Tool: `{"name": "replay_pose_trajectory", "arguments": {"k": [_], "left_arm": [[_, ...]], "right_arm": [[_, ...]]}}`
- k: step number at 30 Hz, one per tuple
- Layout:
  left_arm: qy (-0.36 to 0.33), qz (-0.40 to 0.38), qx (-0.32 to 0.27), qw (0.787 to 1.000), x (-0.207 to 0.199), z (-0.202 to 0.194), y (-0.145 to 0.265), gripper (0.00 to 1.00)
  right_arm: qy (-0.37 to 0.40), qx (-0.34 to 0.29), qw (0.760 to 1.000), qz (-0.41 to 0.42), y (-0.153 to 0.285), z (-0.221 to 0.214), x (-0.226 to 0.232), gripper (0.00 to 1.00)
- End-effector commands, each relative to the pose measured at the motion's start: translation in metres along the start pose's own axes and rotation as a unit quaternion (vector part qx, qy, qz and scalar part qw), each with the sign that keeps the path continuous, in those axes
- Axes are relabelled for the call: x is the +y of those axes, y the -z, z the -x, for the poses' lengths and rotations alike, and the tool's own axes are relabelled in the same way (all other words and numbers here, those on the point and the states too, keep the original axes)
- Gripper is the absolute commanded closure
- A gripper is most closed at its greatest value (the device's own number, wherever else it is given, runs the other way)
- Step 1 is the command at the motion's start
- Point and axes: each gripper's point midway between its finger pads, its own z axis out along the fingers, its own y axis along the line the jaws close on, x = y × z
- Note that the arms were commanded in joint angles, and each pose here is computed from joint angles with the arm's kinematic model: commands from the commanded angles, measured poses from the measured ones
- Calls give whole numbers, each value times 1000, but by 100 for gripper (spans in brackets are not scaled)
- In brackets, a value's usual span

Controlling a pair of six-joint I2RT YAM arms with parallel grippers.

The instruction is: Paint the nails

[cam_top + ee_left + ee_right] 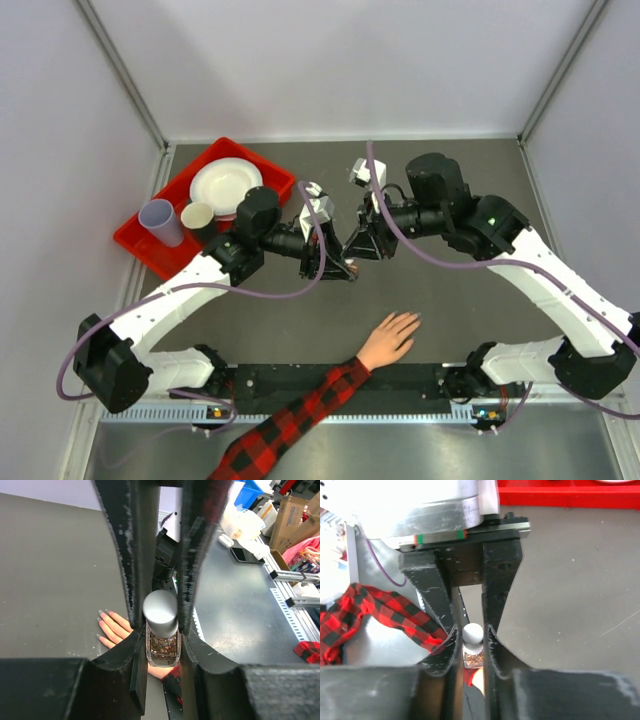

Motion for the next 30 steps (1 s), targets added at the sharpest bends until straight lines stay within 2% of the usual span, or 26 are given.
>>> {"name": "replay_pose_trajectory", "arguments": {"k": [1, 4, 6, 8, 9, 11, 12, 14, 15, 18, 22, 24, 25, 26, 29, 30], "left_arm": [[-61, 34, -32, 997, 2, 32, 3, 100], [-62, 96, -40, 993, 21, 39, 7, 100], [-59, 154, -51, 985, 40, 44, 12, 100], [-57, 220, -67, 971, 60, 52, 22, 100], [-53, 246, -72, 965, 68, 54, 26, 100], [-54, 290, -83, 952, 78, 58, 36, 100], [-59, 320, -95, 941, 83, 64, 45, 100], [-61, 338, -103, 934, 86, 63, 50, 100], [-64, 355, -112, 926, 89, 68, 56, 100], [-64, 362, -112, 923, 91, 64, 58, 100], [-62, 331, -95, 937, 86, 55, 48, 100], [-68, 307, -88, 945, 80, 53, 42, 100], [-70, 285, -79, 953, 75, 50, 38, 100], [-75, 273, -75, 956, 71, 49, 35, 100], [-85, 219, -60, 970, 55, 45, 26, 100], [-86, 206, -58, 973, 52, 45, 23, 100]], "right_arm": [[10, -22, 1000, 15, 4, 13, 6, 99], [-14, -26, 1000, -11, 4, 3, -2, 100], [-27, -52, 998, -28, 2, 6, -3, 100], [-19, -79, 992, -100, 1, 1, -10, 100], [-33, -98, 976, -194, 7, 3, -34, 100], [-28, -100, 963, -250, -1, -6, -26, 100], [-52, -122, 932, -337, 8, -7, -42, 100], [-60, -116, 911, -392, -6, -18, -37, 100], [-85, -124, 875, -460, 6, -29, -49, 100], [-81, -125, 861, -486, -1, -26, -40, 100], [-68, -133, 880, -452, -5, -12, -30, 100], [-58, -129, 892, -430, 2, -6, -25, 85], [-54, -130, 901, -411, 2, -1, -22, 76], [-40, -111, 919, -375, -1, -2, -15, 63], [-24, -116, 940, -320, 15, 11, -12, 39], [-23, -121, 950, -288, 23, 16, -8, 33]]}}
